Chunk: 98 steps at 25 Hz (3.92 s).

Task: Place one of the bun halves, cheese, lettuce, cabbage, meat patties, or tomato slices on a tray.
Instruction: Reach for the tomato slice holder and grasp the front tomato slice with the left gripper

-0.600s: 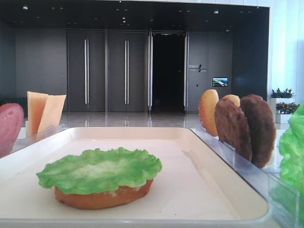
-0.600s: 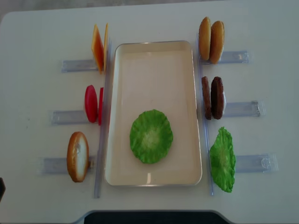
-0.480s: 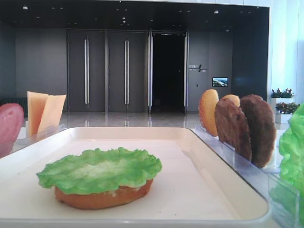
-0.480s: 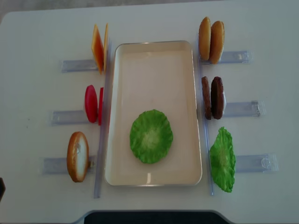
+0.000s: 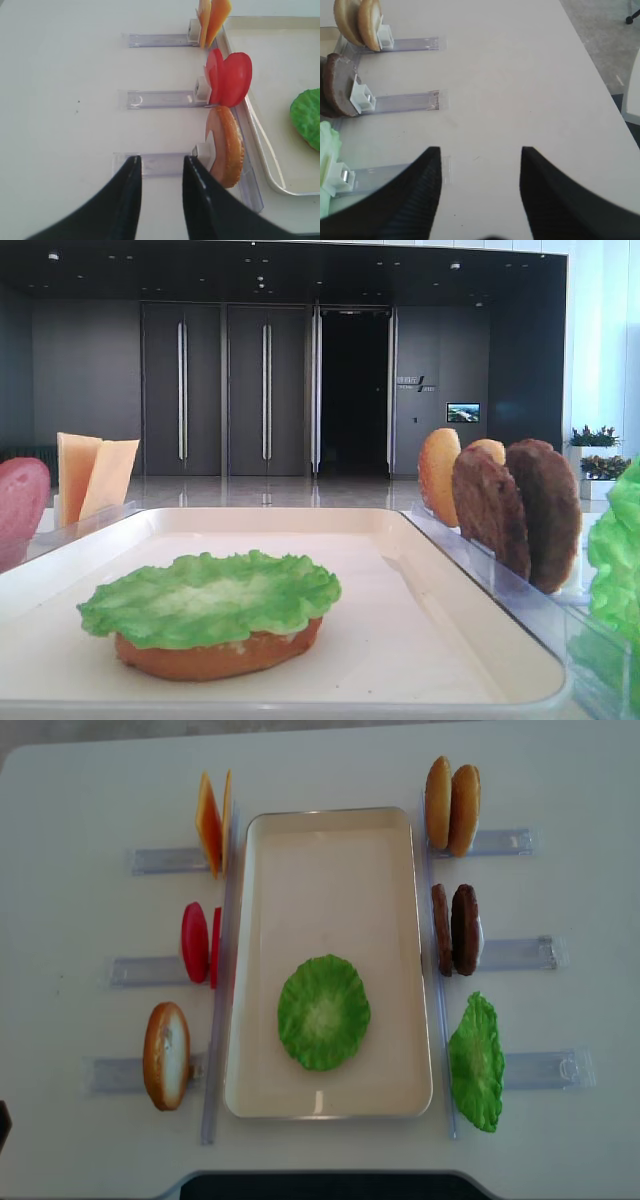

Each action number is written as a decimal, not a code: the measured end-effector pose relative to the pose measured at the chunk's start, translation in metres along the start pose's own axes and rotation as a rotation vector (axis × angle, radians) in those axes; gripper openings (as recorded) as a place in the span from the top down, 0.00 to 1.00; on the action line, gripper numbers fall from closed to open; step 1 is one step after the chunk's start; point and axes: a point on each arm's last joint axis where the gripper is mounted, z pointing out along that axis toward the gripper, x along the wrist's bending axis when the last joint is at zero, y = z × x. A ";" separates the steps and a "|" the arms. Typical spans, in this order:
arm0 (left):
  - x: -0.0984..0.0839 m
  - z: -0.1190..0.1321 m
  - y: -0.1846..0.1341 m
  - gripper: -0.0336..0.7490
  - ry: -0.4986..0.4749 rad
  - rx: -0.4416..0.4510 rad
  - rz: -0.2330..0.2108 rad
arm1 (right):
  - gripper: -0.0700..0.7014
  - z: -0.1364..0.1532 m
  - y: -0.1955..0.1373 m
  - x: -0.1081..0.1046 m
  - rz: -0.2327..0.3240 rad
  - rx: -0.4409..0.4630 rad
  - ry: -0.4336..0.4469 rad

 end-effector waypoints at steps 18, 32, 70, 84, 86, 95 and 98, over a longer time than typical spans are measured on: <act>0.003 -0.001 0.010 0.51 0.040 0.029 -0.007 | 0.43 0.000 0.000 0.000 0.000 0.000 0.001; -0.002 0.050 0.074 0.50 0.053 0.259 -0.038 | 0.43 0.000 0.000 0.000 0.000 0.000 0.001; -0.026 0.278 0.177 0.50 -0.014 0.691 -0.088 | 0.45 0.000 0.000 0.000 -0.001 0.000 -0.001; -0.135 0.264 0.156 0.50 -0.133 0.735 0.110 | 0.45 0.000 0.000 0.000 0.000 0.000 0.001; -0.140 0.264 0.154 0.50 -0.131 0.747 0.105 | 0.45 0.000 0.000 0.000 0.000 0.000 0.001; -0.138 0.262 0.150 0.49 -0.097 0.794 0.084 | 0.45 0.000 0.000 0.000 0.000 0.000 0.001; -0.137 0.263 0.147 0.49 -0.078 0.823 0.094 | 0.45 0.000 0.000 0.000 0.000 0.000 0.001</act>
